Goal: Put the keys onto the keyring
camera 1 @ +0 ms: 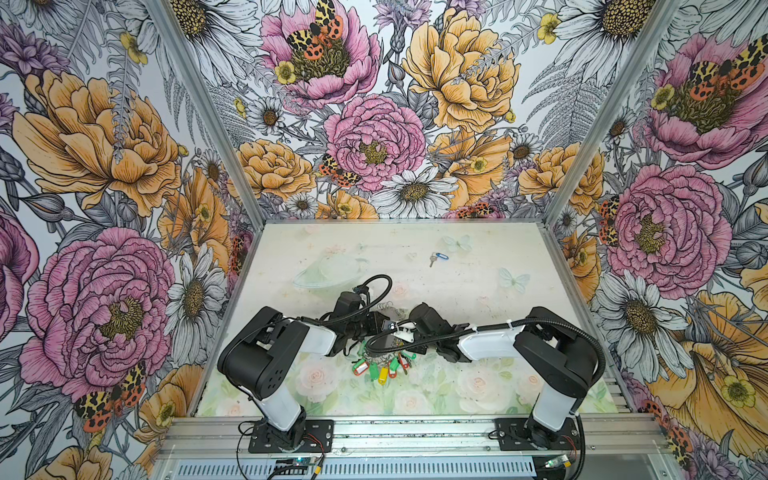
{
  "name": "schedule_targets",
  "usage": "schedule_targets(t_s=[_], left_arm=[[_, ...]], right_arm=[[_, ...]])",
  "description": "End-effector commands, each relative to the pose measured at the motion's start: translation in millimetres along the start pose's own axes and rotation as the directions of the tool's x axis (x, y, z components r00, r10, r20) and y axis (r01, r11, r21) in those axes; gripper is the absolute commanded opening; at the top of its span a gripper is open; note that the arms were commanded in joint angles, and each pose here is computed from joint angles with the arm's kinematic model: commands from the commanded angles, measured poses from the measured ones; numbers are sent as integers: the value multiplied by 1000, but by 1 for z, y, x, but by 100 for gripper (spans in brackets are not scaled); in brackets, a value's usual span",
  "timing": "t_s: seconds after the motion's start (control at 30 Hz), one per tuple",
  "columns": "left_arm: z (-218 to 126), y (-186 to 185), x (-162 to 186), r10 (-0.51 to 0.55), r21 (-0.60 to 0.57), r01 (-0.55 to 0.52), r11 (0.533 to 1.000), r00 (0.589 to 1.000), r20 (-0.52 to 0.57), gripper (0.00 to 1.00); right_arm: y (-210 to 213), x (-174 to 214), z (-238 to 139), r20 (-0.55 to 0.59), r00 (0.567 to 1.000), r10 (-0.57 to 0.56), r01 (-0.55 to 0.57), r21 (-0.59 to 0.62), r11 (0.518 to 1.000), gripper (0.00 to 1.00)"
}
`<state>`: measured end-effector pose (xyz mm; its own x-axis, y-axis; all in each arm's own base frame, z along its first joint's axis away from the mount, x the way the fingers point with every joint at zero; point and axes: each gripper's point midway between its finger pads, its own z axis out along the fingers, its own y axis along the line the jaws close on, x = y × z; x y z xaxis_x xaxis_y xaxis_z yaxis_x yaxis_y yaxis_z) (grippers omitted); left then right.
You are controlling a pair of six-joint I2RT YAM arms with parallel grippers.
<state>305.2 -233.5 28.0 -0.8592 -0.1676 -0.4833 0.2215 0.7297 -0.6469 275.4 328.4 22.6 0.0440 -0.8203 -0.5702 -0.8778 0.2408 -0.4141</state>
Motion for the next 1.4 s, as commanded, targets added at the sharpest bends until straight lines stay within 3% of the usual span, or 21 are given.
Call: schedule_targets(t_s=[0.0,0.23,0.43,0.6,0.9,1.23,1.37], left_arm=[[0,-4,-2,25,21,-25,999,1000,6,25],[-3,0,-2,16,12,-17,1000,1000,12,25],[-5,-1,-3,18,15,-18,1000,1000,12,25],[-8,-2,-4,19,16,-20,1000,1000,21,25],[-23,-23,-12,82,69,-88,994,993,82,26],[-38,-53,-10,182,129,-198,972,976,122,27],[-44,-60,-1,238,127,-256,958,961,137,33]], right_arm=[[-3,3,1,-17,1000,-21,21,30,999,15],[-18,-3,-16,9,999,-37,36,122,992,2],[-18,-12,-28,53,999,-11,5,109,994,0],[-21,-20,-32,93,992,86,-95,95,991,0],[-33,-25,-44,170,927,334,-351,84,933,0],[-46,-26,-47,220,864,452,-481,96,872,0],[-49,-30,-49,243,832,498,-528,76,846,0]])
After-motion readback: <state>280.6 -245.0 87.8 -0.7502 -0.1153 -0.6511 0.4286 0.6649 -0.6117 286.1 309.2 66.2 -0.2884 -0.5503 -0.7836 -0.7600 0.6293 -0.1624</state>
